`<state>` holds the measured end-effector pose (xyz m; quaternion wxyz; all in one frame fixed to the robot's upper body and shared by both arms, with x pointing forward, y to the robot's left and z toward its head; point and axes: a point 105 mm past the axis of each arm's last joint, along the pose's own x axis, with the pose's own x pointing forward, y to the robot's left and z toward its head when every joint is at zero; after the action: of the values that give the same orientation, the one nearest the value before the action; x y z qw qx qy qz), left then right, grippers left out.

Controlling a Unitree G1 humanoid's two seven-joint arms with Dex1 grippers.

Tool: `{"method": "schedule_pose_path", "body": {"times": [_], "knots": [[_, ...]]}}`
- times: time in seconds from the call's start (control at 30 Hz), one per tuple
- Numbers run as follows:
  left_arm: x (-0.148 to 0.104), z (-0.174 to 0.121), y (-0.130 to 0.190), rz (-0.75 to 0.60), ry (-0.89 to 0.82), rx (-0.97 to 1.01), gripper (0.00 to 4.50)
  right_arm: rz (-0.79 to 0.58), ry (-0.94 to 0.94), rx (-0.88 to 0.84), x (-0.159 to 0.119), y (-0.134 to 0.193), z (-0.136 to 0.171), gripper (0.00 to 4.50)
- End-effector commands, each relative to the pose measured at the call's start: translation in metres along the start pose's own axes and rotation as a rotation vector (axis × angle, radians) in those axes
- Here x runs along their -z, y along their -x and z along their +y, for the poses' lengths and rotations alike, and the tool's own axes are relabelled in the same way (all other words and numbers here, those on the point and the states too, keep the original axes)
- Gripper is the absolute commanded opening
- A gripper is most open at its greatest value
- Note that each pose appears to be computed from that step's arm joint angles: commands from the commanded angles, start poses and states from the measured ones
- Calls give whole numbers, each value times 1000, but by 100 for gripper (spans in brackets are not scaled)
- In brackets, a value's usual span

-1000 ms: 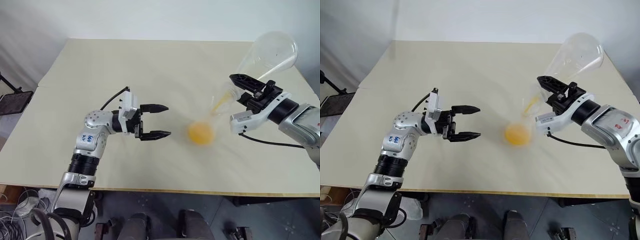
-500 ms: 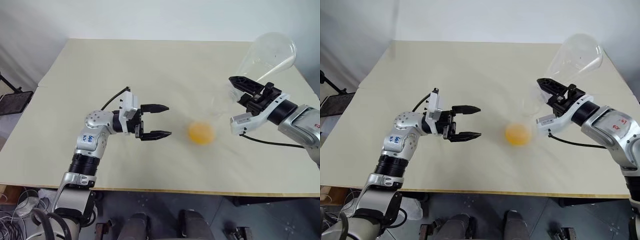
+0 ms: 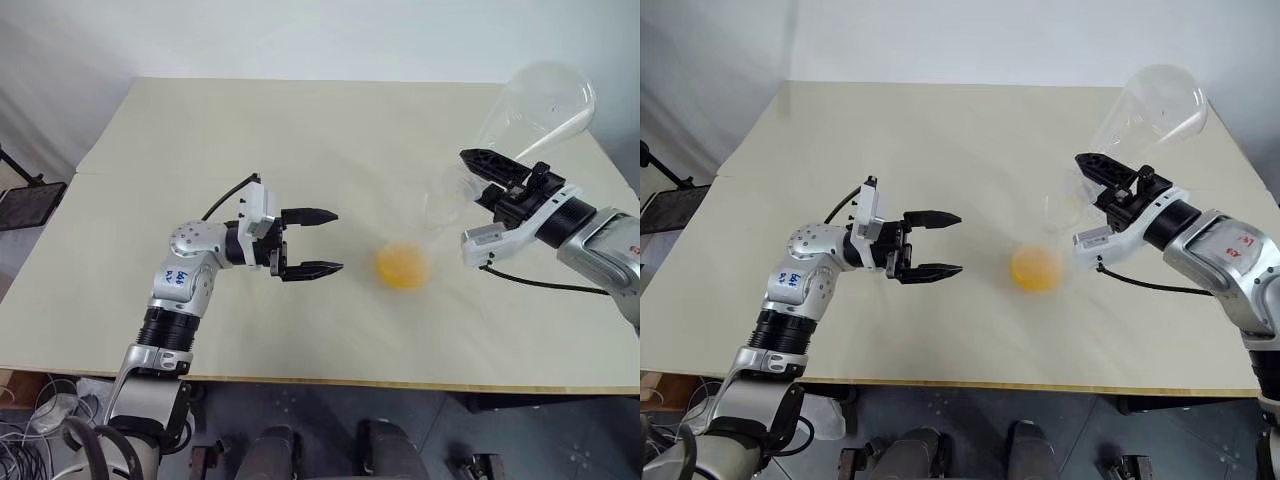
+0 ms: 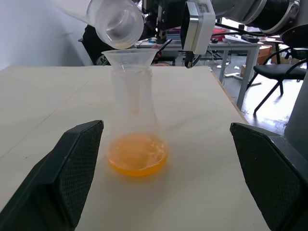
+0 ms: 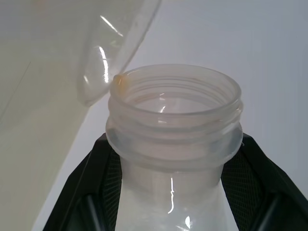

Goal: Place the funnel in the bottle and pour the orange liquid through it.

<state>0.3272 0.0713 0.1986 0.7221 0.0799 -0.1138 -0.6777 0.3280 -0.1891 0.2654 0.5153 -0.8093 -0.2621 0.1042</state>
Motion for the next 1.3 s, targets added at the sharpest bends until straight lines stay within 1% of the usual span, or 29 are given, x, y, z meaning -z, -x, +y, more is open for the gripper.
{"method": "schedule_pose_path", "body": {"times": [0.03,0.13,0.23,0.27,0.33,0.4,0.43,0.63,0.73,0.83,0.9,1.2,1.3], "knots": [[-7,1,2,1,-50,-15,450,39,-113,90,7,5,-19,243],[-7,4,3,1,-64,-35,450,55,-258,120,8,8,-21,243],[-7,7,4,9,-73,-61,450,98,-419,155,15,11,-23,243],[-6,9,4,20,-75,-73,450,135,-486,166,22,11,-22,243],[-5,10,4,28,-89,-81,450,273,-681,235,51,13,-18,243],[-5,11,4,30,-90,-83,450,376,-903,311,76,17,-9,243],[-5,11,4,30,-89,-84,450,406,-967,336,82,18,-7,243],[-6,11,5,35,-89,-86,450,525,-1259,404,107,25,23,243],[-7,10,6,35,-88,-86,450,573,-1439,489,119,35,42,243],[-8,11,7,38,-87,-88,450,598,-1574,575,128,43,53,243],[-8,12,7,39,-88,-89,450,616,-1631,637,136,50,60,243],[-9,14,6,46,-87,-89,450,739,-1711,715,150,64,92,243],[-9,13,6,48,-88,-89,450,742,-1717,716,150,64,95,243]]}}
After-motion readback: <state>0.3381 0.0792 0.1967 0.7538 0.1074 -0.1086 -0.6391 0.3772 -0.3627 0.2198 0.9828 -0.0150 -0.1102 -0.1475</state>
